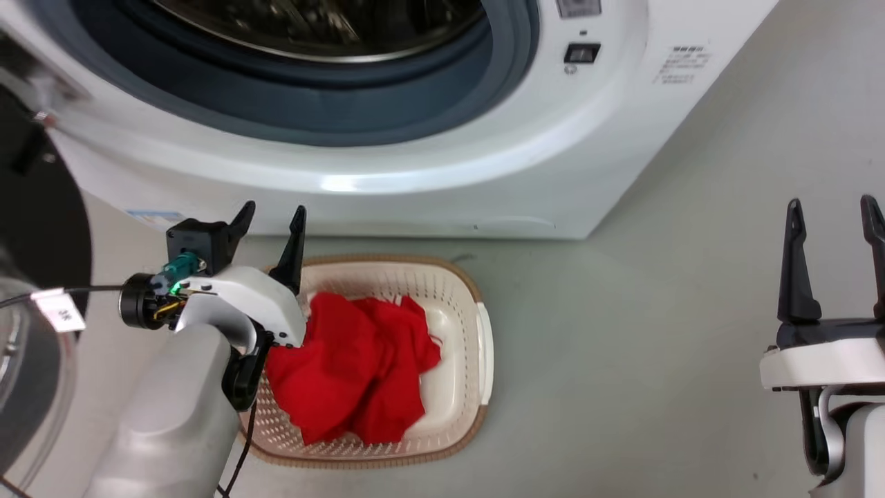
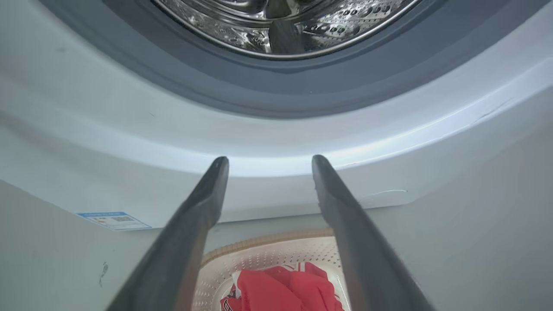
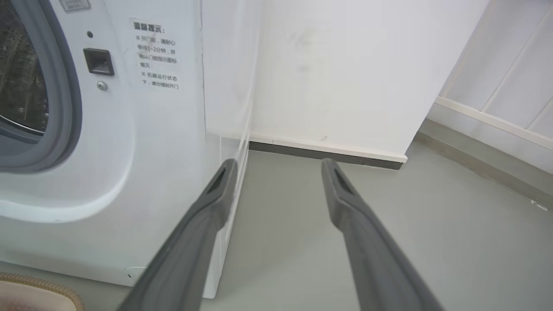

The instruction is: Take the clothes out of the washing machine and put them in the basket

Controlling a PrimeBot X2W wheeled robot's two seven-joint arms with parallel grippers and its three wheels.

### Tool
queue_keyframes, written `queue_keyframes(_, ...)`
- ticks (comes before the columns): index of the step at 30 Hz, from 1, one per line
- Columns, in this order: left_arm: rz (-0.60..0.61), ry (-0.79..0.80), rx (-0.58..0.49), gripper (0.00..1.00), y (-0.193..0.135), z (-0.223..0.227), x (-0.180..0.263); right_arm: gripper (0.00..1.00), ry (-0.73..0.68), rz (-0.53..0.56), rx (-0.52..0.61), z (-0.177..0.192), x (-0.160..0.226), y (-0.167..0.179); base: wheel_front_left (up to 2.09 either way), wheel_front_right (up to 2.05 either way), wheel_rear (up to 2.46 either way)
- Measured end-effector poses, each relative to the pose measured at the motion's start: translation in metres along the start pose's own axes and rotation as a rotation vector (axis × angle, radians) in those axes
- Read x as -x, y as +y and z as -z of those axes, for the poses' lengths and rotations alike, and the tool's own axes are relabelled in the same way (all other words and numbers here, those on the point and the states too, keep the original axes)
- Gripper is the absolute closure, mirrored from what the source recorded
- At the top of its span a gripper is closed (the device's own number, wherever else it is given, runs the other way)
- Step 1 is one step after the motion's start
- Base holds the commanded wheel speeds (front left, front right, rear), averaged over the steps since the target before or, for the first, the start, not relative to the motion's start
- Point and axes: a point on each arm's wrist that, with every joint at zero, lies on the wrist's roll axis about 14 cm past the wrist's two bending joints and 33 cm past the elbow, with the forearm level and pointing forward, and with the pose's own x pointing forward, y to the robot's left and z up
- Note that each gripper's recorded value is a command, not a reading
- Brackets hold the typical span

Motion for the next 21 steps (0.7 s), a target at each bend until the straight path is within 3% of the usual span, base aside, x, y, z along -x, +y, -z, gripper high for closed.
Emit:
queue_keyframes(9, -0.034, -0.335, -0.032, 0.0, -0.003, -0.098, 0.068, 0.0, -0.109, -0.004, -0.024, -0.049, 0.02, 0.001, 0.0, 0.0, 0.0)
queue_keyframes(21, -0.108, -0.485, -0.045, 0.0, -0.022, -0.103, 0.166, 0.0, -0.183, -0.066, -0.076, -0.081, 0.067, 0.019, 0.0, 0.0, 0.0)
